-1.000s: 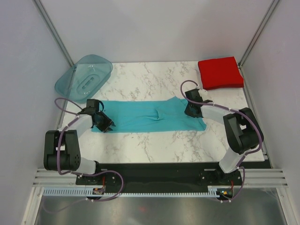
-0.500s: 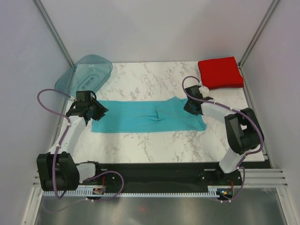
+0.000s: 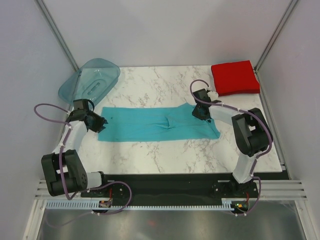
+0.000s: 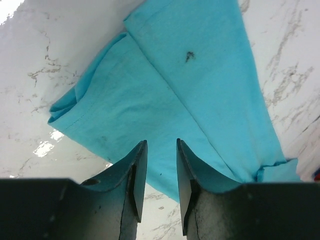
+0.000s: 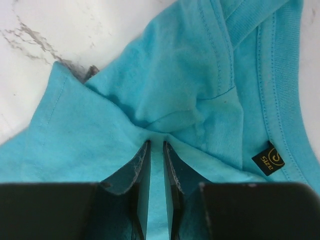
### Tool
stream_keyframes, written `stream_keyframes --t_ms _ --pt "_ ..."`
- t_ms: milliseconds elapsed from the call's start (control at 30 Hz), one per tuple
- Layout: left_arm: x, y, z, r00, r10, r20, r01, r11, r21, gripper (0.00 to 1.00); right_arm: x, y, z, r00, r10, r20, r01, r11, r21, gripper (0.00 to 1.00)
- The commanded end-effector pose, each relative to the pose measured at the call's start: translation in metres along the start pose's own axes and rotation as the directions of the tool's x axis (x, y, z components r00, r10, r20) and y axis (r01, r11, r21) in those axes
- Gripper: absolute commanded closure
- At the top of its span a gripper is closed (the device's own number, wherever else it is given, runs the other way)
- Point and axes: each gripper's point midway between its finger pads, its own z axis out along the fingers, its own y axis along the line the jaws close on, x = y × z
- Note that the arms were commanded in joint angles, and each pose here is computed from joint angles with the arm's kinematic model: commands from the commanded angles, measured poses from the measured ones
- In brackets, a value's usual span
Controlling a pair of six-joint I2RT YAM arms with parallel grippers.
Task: Fold and stack the t-shirts
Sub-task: Fold the tshirt
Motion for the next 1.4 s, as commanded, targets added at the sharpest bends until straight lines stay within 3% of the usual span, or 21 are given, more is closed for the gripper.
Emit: stream_keyframes --t_ms 0,233,367,567,700,800,933,1100,1133,1233,1367 --pt "-0.02 -0.018 -0.027 0.991 0.076 0.11 -0.084 0.994 0.073 0.63 -0.028 0.011 0.01 0.996 -0.057 0.072 0.057 0.998 0.0 0.76" --pt "-0.017 -0.033 -0.053 0.951 0.268 0.152 -0.293 0.939 0.181 0.62 -0.054 0.033 0.044 0.978 -0.184 0.097 0.184 0.983 0.0 0.76" --pt "0.005 -0.055 -0.062 0.901 0.41 0.142 -0.434 0.861 0.265 0.61 -0.078 0.059 0.065 0.947 -0.293 0.13 0.299 0.954 -0.031 0.76" --pt "0.049 -0.084 -0.069 0.842 0.534 0.075 -0.511 0.748 0.424 0.61 -0.11 0.114 0.084 0.922 -0.338 0.189 0.367 0.918 -0.15 0.75" --pt "0.065 -0.104 -0.079 0.804 0.592 0.063 -0.536 0.674 0.509 0.6 -0.12 0.137 0.073 0.929 -0.311 0.198 0.352 0.909 -0.222 0.74" --pt "0.058 -0.118 -0.091 0.789 0.604 0.109 -0.56 0.635 0.533 0.6 -0.135 0.141 0.038 0.94 -0.254 0.228 0.308 0.919 -0.246 0.73" --pt "0.039 -0.114 -0.092 0.767 0.609 0.2 -0.624 0.638 0.452 0.6 -0.14 0.135 -0.001 0.96 -0.163 0.227 0.217 0.947 -0.238 0.68" --pt "0.031 -0.088 -0.094 0.763 0.59 0.263 -0.645 0.673 0.362 0.6 -0.093 0.156 -0.046 0.965 -0.17 0.198 0.225 0.927 -0.299 0.77" --pt "0.031 -0.079 -0.091 0.768 0.584 0.264 -0.641 0.69 0.336 0.6 -0.067 0.172 -0.058 0.964 -0.192 0.185 0.245 0.912 -0.328 0.79" --pt "0.035 -0.085 -0.119 0.771 0.549 0.323 -0.637 0.66 0.399 0.6 -0.003 0.197 -0.081 0.979 -0.171 0.112 0.202 0.901 -0.383 0.81" --pt "0.043 -0.107 -0.176 0.801 0.467 0.374 -0.597 0.59 0.543 0.6 0.085 0.223 -0.108 0.991 -0.131 0.0 0.118 0.896 -0.429 0.62"
